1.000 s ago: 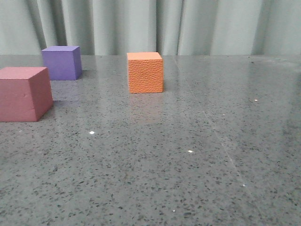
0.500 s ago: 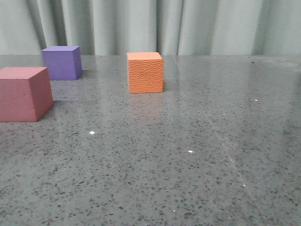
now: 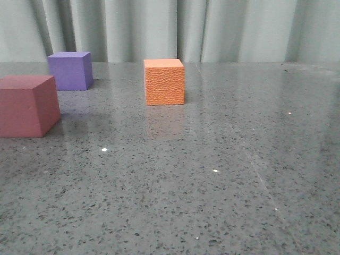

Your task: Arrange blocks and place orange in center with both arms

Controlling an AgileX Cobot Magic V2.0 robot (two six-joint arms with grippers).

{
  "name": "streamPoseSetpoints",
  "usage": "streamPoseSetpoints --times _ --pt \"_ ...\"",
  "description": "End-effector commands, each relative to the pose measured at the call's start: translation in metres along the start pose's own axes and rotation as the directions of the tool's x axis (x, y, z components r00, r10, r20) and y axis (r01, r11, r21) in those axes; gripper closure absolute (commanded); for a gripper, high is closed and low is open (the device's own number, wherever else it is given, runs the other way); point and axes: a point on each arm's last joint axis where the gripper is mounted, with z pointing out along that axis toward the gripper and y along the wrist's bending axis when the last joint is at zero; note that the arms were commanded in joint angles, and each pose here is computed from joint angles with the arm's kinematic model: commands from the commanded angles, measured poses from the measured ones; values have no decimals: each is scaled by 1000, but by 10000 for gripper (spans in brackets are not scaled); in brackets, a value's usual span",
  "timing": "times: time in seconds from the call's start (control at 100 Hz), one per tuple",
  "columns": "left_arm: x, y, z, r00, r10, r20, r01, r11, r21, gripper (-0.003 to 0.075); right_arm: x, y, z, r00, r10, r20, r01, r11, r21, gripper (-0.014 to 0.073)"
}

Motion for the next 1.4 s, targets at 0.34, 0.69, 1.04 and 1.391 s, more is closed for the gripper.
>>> streamPoseSetpoints --times 0.34,0.69,1.04,1.391 --pt "-17 -66 133 996 -59 -65 62 997 45 92 -13 1 -3 992 -7 125 8 1000 -10 656" --pt "5 -101 195 991 -8 -134 -12 989 -146 92 -13 1 -3 992 -7 125 8 1000 -10 656" --pt "14 -98 204 987 -42 -155 9 977 -211 92 -13 1 -3 992 -7 125 8 1000 -10 656" --pt "27 -94 217 980 -54 -192 5 970 -244 92 -13 1 -3 992 -7 125 8 1000 -10 656"
